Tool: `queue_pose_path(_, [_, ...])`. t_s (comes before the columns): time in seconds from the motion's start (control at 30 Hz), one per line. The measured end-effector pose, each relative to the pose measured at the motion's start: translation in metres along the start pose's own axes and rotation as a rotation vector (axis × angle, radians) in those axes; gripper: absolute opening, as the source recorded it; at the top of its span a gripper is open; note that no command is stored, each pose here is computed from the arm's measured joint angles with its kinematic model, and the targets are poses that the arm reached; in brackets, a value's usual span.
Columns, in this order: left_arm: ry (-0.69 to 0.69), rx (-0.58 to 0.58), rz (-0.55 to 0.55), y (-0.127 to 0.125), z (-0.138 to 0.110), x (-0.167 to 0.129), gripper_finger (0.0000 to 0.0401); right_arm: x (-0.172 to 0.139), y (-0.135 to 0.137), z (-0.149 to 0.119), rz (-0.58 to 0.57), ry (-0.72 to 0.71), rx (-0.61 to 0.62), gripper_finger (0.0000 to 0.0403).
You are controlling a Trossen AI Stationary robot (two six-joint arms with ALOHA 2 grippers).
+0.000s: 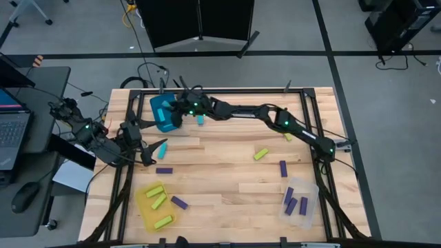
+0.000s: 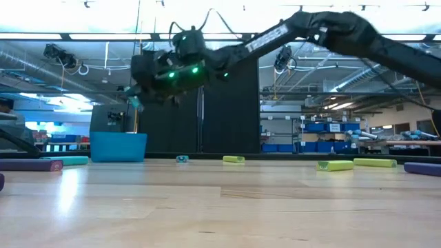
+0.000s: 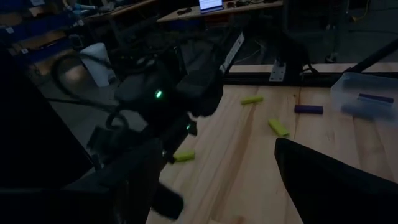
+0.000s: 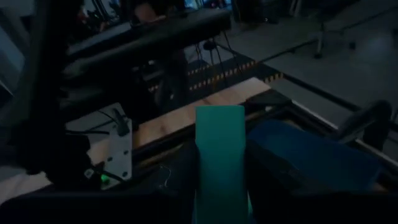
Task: Sort blocks
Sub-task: Put the blue block into the blue bin, then put the purple block into the transparent bin
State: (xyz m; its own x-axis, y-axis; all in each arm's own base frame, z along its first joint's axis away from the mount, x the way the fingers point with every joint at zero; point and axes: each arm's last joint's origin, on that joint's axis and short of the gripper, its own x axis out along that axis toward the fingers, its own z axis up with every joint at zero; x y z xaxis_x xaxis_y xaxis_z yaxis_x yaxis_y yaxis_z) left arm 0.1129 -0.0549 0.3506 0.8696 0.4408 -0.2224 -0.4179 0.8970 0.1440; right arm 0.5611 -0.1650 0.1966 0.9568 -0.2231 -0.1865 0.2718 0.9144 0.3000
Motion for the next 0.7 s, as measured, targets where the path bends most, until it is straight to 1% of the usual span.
queue_pose_path(0.2, [0.002, 0.004, 0.001, 0.000, 0.000, 0.000, 0.0319, 0.021, -0.007, -0.016, 0.044, 0.013, 0.041, 0.0118])
queue_pose_path(0.23, [0.002, 0.004, 0.000, 0.000, 0.000, 0.000, 0.0319, 0.023, -0.007, -0.019, 0.046, 0.016, 0.045, 0.0125])
queue_pose_path(0.27, [0.003, 0.005, 0.000, 0.000, 0.000, 0.000, 0.0319, 0.024, -0.008, -0.021, 0.047, 0.020, 0.048, 0.0140])
queue_pose_path(0.4, [0.003, 0.005, 0.000, 0.000, 0.000, 0.000, 0.0319, 0.024, -0.008, -0.019, 0.050, 0.018, 0.057, 0.0227])
queue_pose_path(0.5, [0.003, 0.007, 0.000, 0.000, 0.000, 0.000, 0.0319, 0.023, -0.012, -0.017, 0.048, 0.014, 0.055, 0.0270])
queue_pose_path(0.57, [0.003, 0.006, 0.000, 0.000, 0.000, 0.000, 0.0319, 0.023, -0.014, -0.016, 0.049, 0.007, 0.043, 0.0280])
queue_pose_path(0.7, [0.002, -0.005, -0.001, 0.000, 0.000, 0.000, 0.0319, 0.020, -0.016, -0.007, 0.060, -0.022, 0.001, 0.0274])
